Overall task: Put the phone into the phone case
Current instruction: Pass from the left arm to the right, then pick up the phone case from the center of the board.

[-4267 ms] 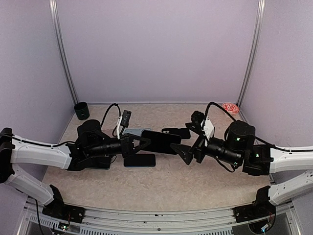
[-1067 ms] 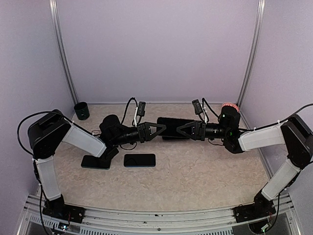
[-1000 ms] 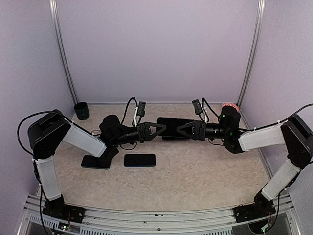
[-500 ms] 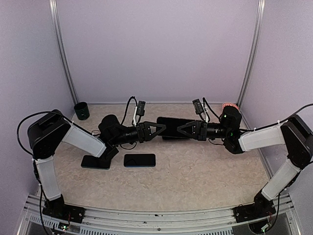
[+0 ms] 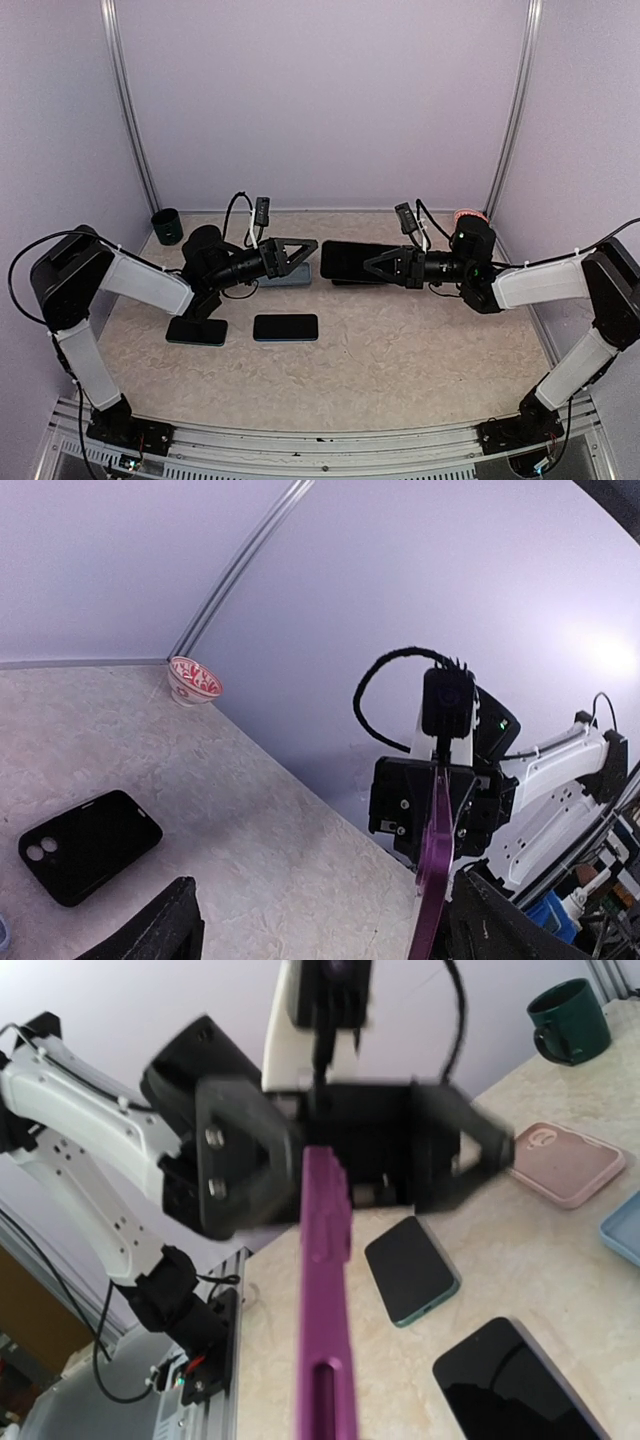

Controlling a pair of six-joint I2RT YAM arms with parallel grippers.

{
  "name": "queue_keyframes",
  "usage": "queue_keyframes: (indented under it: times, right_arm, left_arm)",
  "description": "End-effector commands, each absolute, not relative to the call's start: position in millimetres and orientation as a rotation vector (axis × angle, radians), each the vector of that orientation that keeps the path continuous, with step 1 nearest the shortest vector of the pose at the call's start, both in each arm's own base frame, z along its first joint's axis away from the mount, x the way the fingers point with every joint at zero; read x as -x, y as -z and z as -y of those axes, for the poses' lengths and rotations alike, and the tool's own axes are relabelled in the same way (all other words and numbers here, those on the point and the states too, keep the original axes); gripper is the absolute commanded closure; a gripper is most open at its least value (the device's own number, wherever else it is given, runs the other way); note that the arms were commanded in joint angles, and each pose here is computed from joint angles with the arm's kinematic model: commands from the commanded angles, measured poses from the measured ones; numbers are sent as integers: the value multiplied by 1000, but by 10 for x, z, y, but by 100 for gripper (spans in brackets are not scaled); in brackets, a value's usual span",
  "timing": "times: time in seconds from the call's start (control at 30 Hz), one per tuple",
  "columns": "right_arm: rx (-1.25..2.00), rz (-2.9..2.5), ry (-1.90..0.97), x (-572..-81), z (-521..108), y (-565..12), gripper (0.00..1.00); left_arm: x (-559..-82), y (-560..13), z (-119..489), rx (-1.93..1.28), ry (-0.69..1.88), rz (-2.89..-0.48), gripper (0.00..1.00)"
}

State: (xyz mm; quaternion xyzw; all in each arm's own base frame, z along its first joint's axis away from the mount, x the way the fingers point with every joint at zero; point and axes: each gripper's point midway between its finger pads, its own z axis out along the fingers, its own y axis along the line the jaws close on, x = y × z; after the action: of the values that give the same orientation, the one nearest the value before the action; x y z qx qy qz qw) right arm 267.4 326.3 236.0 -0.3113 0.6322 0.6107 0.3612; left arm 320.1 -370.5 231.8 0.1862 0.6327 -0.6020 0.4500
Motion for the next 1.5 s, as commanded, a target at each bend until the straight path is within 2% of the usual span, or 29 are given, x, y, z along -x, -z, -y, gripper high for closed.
queue_keyframes:
  times: [0.0, 0.07, 0.27, 0.43, 0.7, 0.83, 1.07, 1.47]
  right_arm:
    - [832, -1580, -1507, -2639, -3212, -2502, 100]
    - [829, -1590, -1487, -2640, -3195, -2485, 100]
    - [815, -1629, -1415, -2676, -3155, -2450, 100]
    - [795, -1667, -1355, -2715, -3113, -2397, 100]
    - [788, -1677, -1327, -2709, -3082, -2351, 100]
    - [781, -1675, -1330, -2710, -3079, -2365, 100]
    - [753, -1693, -1282, -2735, -3026, -2381, 100]
    - [715, -1711, -1207, -2727, -2914, -2415, 100]
  left_arm:
    - [-3361, -2395, 3479, -395, 1377, -1574, 12]
    - [-3395, -2389, 3435, -386, 1339, -1589, 1]
    - [-3501, -2350, 3264, -326, 1239, -1640, 1]
    - [-3783, -2216, 2866, -126, 971, -1743, 1]
    - [-3856, -2358, 2148, 57, 666, -1716, 1]
    - [-4008, -2287, 1948, 98, 488, -1800, 1]
    - [-4217, -1893, 1874, 141, 322, -1954, 1]
    - [-4412, -1069, 1769, 176, 135, -2186, 11]
